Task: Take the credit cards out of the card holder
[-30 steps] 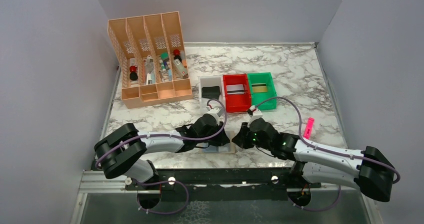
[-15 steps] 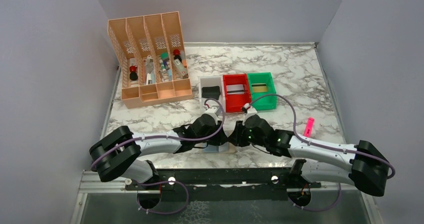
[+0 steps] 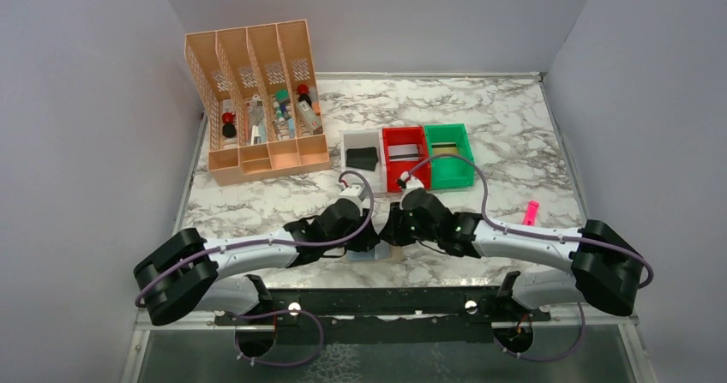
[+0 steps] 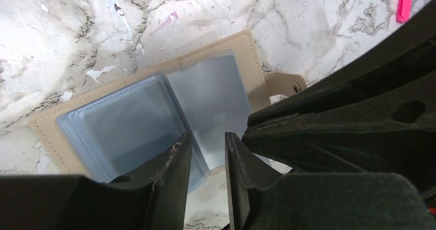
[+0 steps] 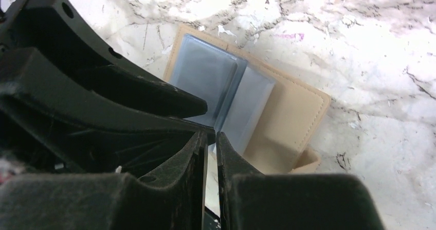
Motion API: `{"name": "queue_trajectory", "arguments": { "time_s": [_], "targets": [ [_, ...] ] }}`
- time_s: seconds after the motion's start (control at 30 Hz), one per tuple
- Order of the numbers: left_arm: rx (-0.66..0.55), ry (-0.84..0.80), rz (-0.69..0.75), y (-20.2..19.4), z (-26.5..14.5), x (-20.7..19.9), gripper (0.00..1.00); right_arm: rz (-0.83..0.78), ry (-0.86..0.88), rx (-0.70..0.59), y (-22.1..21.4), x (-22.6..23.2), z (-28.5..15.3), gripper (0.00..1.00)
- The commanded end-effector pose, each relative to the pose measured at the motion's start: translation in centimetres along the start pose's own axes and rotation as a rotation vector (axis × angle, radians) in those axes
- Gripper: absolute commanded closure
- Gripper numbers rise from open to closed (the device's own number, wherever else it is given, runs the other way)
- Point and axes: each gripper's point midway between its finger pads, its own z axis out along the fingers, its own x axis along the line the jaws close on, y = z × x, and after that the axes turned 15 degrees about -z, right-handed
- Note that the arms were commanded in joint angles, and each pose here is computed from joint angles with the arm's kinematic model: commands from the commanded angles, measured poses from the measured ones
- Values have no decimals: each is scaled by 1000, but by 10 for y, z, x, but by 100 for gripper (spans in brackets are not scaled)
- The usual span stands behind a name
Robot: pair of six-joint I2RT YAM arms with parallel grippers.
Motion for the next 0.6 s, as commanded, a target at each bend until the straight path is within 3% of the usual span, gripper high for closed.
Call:
{"name": "queue_trajectory", "arguments": {
  "time_s": [0.0, 0.2, 0.3, 0.57],
  "targets": [
    [-47, 9, 30, 9, -10, 1, 66, -34, 28, -6, 13, 9, 5, 83],
    [-110, 80, 17, 19, -24, 17, 66, -50, -31, 109, -14, -5, 19, 83],
    [-168, 135, -9, 27, -34, 28, 65, -71, 25, 150, -28, 0, 24, 82],
    [-302, 219, -89, 42, -58, 57, 53, -119, -57, 150, -22, -13, 25, 73]
  ]
}}
